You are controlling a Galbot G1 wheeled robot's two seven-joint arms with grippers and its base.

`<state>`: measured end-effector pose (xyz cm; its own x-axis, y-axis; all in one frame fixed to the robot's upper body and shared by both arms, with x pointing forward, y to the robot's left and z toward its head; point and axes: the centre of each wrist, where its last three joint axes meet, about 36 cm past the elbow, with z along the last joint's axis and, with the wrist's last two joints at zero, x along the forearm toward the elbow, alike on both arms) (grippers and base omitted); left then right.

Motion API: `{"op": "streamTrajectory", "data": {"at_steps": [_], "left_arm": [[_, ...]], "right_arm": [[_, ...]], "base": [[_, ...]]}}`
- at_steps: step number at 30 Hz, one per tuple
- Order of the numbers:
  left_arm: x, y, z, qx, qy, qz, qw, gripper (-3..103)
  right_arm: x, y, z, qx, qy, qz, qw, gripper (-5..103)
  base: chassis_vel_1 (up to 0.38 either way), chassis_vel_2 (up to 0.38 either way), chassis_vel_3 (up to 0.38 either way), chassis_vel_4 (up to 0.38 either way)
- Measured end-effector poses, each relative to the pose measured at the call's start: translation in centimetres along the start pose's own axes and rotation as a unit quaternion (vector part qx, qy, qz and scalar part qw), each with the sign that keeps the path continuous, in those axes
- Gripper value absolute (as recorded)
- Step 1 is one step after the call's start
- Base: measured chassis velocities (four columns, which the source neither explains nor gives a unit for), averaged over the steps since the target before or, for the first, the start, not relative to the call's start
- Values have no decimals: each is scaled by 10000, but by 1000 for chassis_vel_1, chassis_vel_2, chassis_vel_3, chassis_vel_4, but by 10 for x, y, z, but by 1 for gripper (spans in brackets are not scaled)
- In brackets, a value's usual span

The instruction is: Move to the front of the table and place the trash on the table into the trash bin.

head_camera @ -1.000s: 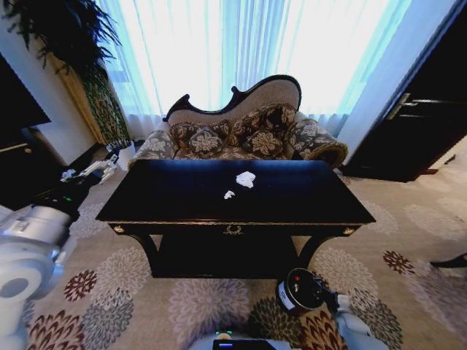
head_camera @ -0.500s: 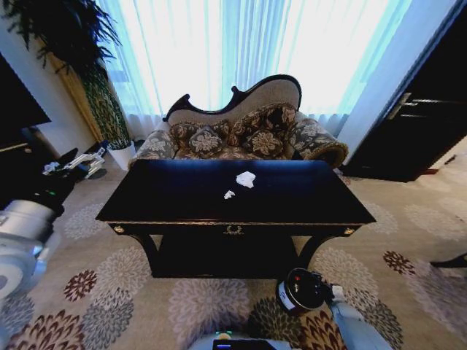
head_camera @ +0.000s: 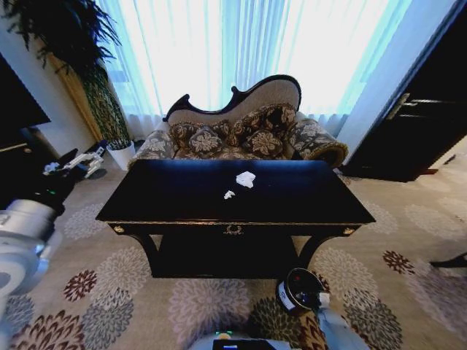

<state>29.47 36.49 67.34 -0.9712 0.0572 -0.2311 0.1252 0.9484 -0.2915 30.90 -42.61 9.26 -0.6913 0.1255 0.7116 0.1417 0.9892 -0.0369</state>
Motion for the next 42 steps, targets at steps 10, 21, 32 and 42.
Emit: {"op": "streamTrajectory", "data": {"at_steps": [10, 21, 32, 42], "left_arm": [[-8, 5, 9, 188, -68, -15, 9998, 100], [7, -27, 29, 559, 83, 335, 9978, 100], [11, -26, 37, 657, 144, 107, 9977, 100], [9, -30, 42, 539, 259, 167, 9981, 100]], "right_arm": [[59, 28, 27, -112, -549, -615, 9965, 74], [161, 69, -19, -350, -1714, -1324, 9756, 99], [235, 72, -70, -275, -2613, -1791, 9481, 100], [303, 55, -162, 76, -3929, -1745, 9028, 100]], "base": [[0, 0, 0, 0], [0, 0, 0, 0], [0, 0, 0, 0], [0, 0, 0, 0]]}}
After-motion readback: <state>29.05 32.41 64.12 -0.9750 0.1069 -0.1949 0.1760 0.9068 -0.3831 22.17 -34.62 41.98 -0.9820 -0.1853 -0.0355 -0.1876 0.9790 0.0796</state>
